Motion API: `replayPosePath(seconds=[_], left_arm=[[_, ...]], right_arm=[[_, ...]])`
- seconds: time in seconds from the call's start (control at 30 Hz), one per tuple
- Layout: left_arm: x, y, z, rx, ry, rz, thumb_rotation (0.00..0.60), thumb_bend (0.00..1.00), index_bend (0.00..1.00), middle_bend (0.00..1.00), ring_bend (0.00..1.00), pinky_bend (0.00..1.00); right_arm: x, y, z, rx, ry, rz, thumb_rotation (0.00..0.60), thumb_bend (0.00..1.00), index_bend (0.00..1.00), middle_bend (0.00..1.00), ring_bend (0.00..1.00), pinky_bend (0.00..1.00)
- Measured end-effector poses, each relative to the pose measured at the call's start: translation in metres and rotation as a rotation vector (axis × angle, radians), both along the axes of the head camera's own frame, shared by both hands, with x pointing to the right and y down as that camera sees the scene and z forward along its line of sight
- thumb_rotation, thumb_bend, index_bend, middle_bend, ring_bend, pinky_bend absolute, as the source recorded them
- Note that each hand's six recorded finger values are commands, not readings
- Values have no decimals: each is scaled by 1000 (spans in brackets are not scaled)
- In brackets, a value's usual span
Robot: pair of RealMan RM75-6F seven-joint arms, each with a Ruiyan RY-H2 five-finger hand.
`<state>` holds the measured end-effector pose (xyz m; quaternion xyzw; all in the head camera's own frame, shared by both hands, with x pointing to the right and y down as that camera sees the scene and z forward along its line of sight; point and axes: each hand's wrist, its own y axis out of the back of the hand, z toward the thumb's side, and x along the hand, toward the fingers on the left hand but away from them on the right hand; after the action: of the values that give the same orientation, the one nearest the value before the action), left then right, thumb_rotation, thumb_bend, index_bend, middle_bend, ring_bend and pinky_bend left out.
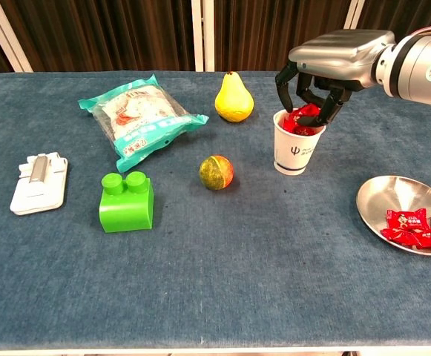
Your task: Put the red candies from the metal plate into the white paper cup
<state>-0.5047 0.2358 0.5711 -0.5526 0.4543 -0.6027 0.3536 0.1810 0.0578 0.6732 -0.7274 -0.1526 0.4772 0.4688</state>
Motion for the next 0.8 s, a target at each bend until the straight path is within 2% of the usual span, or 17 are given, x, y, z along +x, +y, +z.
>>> replayPosePath(seconds=[0.13, 0.53, 0.6, 0.8], left_arm=[[0, 0, 1, -3, -1, -1, 600, 0, 0, 34, 0, 0], [1, -2, 1, -2, -3, 1, 600, 0, 0, 34, 0, 0], [1, -2, 0, -1, -3, 1, 600, 0, 0, 34, 0, 0], [3, -6, 0, 1, -2, 11, 600, 0, 0, 34, 0, 0]], right_arm=[[0, 1, 1, -7, -2, 0, 600, 477, 482, 843, 1000, 1000], [0, -3, -5, -13, -26, 21, 600, 288, 409, 843, 1000, 1000], [1, -5, -9, -5, -41, 29, 600, 260, 406, 843, 1000, 1000], [9, -9, -33, 49, -90, 57, 600, 257, 436, 843, 993, 1000]])
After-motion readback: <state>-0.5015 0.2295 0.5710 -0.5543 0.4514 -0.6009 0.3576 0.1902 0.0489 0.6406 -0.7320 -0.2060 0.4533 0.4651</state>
